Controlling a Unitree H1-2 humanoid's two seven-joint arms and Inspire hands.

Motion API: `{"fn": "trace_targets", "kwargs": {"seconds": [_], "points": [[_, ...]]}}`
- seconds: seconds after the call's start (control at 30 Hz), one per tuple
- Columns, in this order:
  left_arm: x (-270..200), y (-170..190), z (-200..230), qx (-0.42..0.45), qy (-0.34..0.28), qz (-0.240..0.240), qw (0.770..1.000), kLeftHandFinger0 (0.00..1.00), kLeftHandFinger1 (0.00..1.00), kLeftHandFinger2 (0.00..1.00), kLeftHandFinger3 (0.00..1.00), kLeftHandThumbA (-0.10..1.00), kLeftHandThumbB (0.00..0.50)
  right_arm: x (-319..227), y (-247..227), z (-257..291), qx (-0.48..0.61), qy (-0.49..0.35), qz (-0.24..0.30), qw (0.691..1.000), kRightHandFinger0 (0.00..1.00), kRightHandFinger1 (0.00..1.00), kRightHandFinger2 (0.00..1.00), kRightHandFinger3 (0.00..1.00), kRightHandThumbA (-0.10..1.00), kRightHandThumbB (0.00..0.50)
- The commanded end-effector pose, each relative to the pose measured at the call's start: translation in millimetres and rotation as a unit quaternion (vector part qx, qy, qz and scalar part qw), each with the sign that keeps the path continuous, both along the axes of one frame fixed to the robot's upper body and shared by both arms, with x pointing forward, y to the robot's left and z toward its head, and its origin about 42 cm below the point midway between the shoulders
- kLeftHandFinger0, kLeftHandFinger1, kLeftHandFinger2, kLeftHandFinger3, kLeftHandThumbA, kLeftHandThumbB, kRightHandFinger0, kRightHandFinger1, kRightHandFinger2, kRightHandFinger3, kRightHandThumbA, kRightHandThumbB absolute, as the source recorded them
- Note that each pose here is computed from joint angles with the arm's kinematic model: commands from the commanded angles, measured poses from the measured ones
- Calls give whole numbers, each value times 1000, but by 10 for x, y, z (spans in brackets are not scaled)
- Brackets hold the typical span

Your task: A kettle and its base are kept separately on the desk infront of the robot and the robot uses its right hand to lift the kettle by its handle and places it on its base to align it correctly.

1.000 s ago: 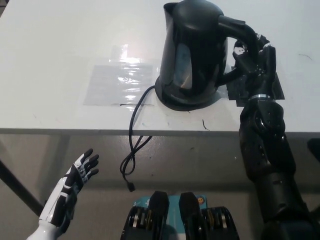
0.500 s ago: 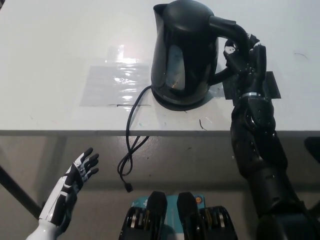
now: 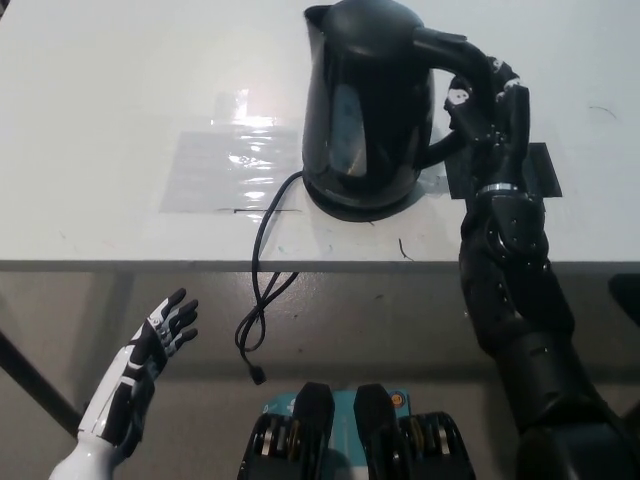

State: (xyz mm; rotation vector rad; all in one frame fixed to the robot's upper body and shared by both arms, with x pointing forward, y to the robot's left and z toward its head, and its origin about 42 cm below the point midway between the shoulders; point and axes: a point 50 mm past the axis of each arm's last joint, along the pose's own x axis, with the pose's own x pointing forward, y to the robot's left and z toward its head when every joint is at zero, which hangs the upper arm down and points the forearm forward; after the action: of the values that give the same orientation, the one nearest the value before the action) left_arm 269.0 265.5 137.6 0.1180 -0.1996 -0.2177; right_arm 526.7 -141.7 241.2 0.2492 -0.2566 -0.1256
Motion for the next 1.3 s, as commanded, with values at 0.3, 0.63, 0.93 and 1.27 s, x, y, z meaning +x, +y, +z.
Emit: {"fn": "trace_targets", "kwargs": {"seconds": [0.3, 0.63, 0.93, 1.27], "points": [[57, 24, 160, 7, -33, -3, 999, 1000, 1000, 1000, 1000, 1000, 9, 65, 255, 476, -171, -41, 36, 984, 9, 262, 599, 563, -100, 155], [52, 30, 175, 8, -34, -1, 999, 1000, 1000, 1000, 1000, 1000, 6, 38, 104, 344, -148, 19, 197, 969, 1000, 1000, 1000, 1000, 642, 500], [75, 50, 164, 11, -36, -1, 999, 1000, 1000, 1000, 1000, 1000, 12, 96, -78, 200, -121, 36, 220, 967, 1000, 1000, 1000, 1000, 632, 500], [61, 42, 161, 8, -35, 1, 999, 1000, 1000, 1000, 1000, 1000, 0, 93, -260, 275, -87, 3, 238, 967, 1000, 1000, 1000, 1000, 664, 500]]}}
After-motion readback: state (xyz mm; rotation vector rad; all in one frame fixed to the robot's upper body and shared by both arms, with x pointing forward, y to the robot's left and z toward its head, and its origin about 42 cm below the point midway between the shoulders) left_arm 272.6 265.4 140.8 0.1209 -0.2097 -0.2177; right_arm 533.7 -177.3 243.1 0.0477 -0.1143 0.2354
